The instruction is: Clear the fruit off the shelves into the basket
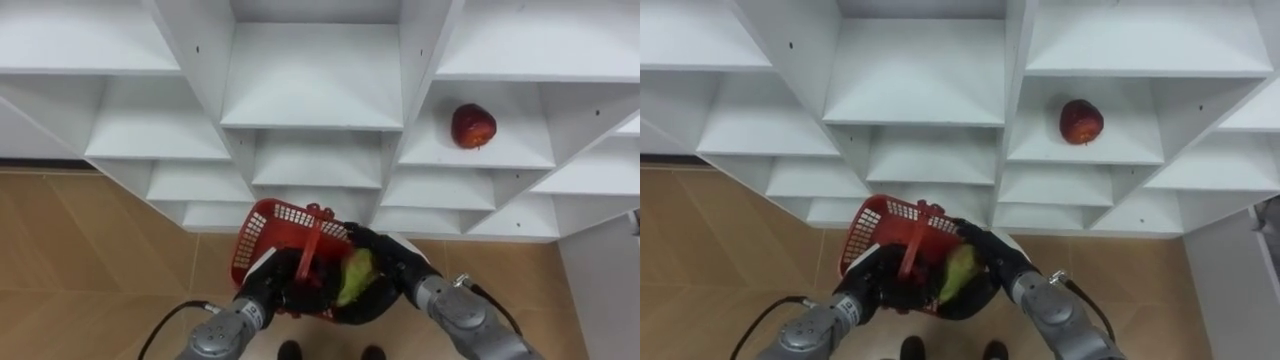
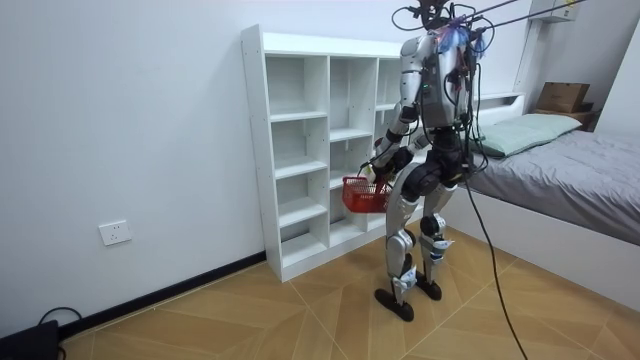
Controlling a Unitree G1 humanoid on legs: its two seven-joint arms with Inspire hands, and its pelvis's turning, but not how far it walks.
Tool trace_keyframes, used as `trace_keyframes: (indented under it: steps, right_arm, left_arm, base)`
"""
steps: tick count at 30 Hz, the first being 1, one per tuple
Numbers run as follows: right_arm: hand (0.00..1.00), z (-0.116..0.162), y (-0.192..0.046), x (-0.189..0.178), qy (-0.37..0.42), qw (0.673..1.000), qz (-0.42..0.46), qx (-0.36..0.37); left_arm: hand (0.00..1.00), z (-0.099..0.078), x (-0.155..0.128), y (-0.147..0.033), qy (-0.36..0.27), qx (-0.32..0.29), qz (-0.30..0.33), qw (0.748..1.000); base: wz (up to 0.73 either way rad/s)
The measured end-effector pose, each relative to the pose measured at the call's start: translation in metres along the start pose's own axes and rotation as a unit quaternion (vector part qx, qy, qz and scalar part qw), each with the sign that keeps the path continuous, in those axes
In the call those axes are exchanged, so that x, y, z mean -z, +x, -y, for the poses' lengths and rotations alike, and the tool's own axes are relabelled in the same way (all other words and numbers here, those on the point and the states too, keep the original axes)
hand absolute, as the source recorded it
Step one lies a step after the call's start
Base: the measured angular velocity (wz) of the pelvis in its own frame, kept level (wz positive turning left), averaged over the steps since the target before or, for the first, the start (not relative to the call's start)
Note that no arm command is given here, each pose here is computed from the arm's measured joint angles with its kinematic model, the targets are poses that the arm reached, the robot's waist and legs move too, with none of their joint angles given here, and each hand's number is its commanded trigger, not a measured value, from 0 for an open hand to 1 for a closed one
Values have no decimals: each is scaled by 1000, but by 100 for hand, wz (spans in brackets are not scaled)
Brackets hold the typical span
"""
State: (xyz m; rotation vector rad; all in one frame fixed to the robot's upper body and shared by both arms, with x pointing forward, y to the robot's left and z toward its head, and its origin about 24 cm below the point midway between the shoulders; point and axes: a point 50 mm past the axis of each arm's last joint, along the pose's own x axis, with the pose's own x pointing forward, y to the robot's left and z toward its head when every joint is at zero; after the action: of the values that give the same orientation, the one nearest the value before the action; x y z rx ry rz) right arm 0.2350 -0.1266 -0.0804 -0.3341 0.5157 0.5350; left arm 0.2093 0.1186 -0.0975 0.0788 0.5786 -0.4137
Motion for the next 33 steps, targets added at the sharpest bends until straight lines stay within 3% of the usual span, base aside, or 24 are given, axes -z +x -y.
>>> trace_keyframes:
  steps: [33]
  right_arm:
    - [0,5,-2,-2,5,1000,9,-3]
  left_arm:
    - [100,-7,20,-9,2,-21,-35,999]
  base:
    - [0]
